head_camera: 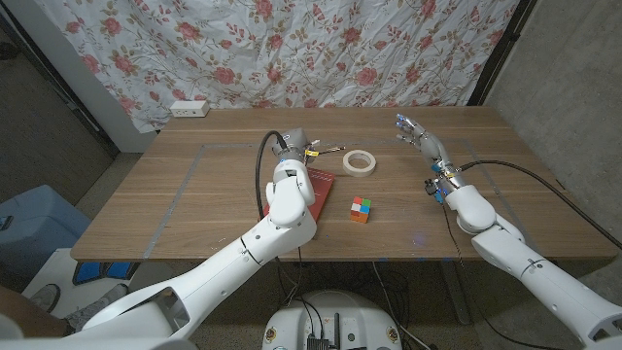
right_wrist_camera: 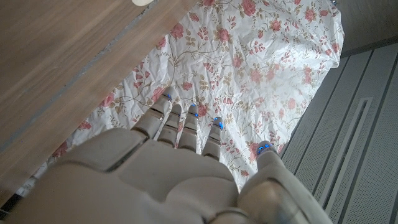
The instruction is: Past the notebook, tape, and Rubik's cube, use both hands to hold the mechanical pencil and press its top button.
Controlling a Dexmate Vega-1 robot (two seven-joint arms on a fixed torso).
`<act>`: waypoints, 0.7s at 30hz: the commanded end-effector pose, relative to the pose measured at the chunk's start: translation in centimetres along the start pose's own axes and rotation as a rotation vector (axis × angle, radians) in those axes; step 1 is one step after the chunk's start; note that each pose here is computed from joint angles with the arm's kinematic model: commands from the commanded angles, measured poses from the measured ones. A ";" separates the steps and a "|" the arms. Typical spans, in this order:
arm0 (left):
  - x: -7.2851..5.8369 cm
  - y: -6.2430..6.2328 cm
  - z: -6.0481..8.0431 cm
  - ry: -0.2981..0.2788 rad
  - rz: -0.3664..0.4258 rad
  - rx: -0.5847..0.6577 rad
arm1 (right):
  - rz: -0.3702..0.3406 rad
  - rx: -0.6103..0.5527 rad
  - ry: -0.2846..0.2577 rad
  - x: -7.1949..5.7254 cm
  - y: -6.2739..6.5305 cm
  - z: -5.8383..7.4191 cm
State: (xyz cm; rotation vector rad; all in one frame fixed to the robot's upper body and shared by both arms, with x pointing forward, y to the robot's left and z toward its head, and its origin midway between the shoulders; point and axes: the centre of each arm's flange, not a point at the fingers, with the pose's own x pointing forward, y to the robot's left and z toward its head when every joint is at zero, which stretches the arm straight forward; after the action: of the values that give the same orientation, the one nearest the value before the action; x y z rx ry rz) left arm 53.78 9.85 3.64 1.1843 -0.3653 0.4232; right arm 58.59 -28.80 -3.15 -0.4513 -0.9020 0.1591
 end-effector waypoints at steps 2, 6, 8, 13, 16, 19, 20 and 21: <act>0.8 -1.2 1.2 0.033 -0.079 -0.168 | 0.042 -0.078 -0.052 0.3 1.2 0.3; 0.9 -1.3 1.5 0.034 -0.096 -0.192 | 0.057 -0.106 -0.062 0.4 1.4 0.4; 1.0 -1.4 1.6 0.035 -0.109 -0.194 | 0.065 -0.121 -0.066 0.4 1.5 0.5; 1.1 -1.4 1.8 0.040 -0.123 -0.215 | 0.072 -0.148 -0.069 0.3 1.7 0.7; 1.1 -1.3 2.0 0.047 -0.132 -0.226 | 0.077 -0.164 -0.072 0.2 1.9 0.8; 1.1 -1.2 2.2 0.049 -0.142 -0.238 | 0.078 -0.179 -0.075 0.1 2.0 0.9; 1.1 -1.2 2.2 0.050 -0.143 -0.243 | 0.078 -0.181 -0.075 0.1 2.1 0.9; 1.0 -1.2 2.3 0.053 -0.142 -0.252 | 0.079 -0.185 -0.078 0.0 2.1 0.9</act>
State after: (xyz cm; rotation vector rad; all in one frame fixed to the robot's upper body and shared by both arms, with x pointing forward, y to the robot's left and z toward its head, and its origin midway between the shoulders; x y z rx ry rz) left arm 55.16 8.05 3.97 0.9989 -0.3119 0.3106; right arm 58.41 -27.18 -3.34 -0.6016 -0.9625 0.1699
